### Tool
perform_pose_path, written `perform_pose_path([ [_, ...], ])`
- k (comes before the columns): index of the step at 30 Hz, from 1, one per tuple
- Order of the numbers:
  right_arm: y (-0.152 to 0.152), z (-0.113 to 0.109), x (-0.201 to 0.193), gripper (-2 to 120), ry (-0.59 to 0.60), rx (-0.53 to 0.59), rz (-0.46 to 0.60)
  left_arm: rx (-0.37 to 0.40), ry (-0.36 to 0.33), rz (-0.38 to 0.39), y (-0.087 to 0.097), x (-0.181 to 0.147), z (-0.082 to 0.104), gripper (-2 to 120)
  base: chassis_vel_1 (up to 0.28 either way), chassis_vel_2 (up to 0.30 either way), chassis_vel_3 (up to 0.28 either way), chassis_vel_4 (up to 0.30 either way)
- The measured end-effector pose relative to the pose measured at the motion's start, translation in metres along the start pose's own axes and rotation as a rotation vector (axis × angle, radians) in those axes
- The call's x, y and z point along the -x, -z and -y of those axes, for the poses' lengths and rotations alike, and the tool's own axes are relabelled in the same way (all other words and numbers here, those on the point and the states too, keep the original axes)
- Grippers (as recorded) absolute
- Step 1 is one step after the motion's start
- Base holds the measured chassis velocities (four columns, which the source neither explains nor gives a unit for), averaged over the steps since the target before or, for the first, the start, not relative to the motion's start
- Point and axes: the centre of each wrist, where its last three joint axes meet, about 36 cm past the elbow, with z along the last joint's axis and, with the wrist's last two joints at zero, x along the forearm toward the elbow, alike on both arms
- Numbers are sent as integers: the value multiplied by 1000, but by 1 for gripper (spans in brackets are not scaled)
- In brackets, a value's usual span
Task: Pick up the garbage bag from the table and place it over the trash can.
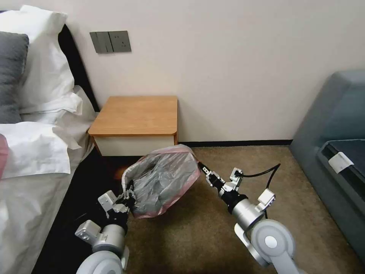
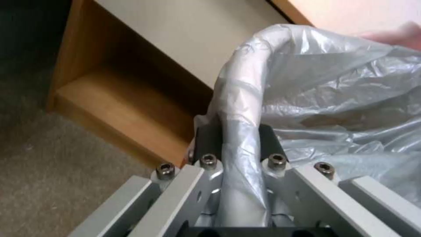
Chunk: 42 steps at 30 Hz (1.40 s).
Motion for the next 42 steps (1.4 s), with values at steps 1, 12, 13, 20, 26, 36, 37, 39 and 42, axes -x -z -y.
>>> perform_pose_path([
  [1,0,0,0,0,0,0,0,0,0,0,0,0,0,5,0,0,0,0],
  [12,1,-7,-6,0,15,203,65,-38,6,-5,3,1,-2,5,0,0,0,0],
  [13,2,-13,-11,0,49,271,79,-56,10,-14,4,1,-2,5,0,0,0,0],
  [20,-4,-29,-16,22,155,391,90,-95,14,-33,6,4,-2,5,0,0,0,0],
  [26,-8,-28,-1,45,172,386,80,-113,15,-51,5,5,1,5,0,0,0,0],
  [36,-9,-28,3,78,164,372,73,-113,17,-53,5,4,0,5,0,0,0,0],
  [37,-9,-29,0,84,161,369,74,-113,18,-52,6,4,0,5,0,0,0,0],
  [39,-8,-29,-6,92,154,363,80,-111,19,-50,6,5,0,5,0,0,0,0],
  [42,-8,-28,-10,96,146,356,79,-111,19,-49,6,5,0,5,0,0,0,0],
])
